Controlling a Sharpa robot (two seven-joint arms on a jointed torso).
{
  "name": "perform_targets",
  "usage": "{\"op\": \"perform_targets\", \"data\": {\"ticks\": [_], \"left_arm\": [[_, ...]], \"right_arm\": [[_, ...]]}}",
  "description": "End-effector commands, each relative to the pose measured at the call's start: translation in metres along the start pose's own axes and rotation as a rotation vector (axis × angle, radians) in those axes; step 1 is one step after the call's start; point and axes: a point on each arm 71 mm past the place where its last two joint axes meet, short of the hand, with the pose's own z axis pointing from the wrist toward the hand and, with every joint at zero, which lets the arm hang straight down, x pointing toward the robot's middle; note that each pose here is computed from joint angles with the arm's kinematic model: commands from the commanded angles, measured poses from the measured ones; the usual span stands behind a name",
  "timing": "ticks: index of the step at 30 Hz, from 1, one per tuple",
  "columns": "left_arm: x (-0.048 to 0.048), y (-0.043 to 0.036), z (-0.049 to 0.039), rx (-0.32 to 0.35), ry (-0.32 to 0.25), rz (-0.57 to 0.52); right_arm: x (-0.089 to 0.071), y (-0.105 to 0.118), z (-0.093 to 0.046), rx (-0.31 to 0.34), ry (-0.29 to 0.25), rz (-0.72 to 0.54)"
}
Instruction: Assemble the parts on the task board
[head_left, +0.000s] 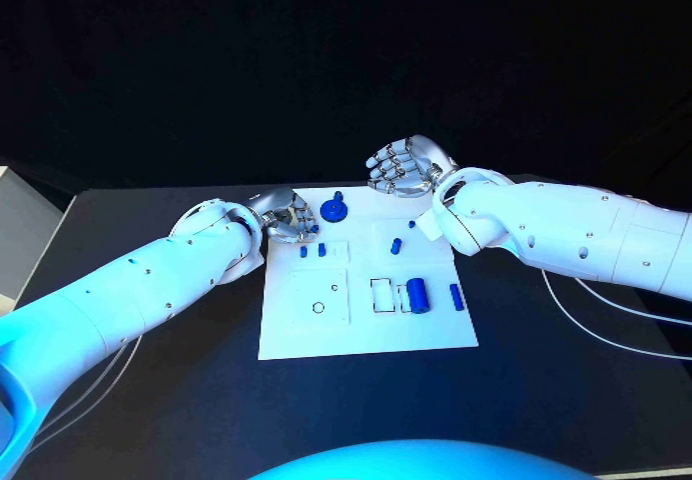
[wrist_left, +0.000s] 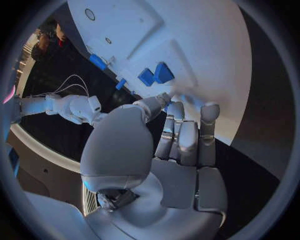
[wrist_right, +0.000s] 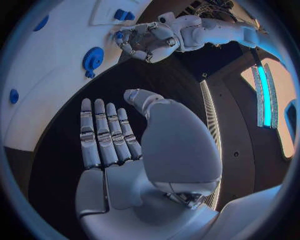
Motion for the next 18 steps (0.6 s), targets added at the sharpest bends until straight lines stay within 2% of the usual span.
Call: {"op": "perform_targets", "data": {"ticks": [1,18], "left_arm": [[0.0014,-0.0012,0.0006,0.002,0.009,0.006],[0.0022,-0.0019,0.0013,0.0,0.015,0.007]], "right_arm": [[0.0006,0.0007,-0.0001,-0.012,0.01,0.001],[0.0005,0.0007,-0.0001,-0.012,0.009,0.001]]}}
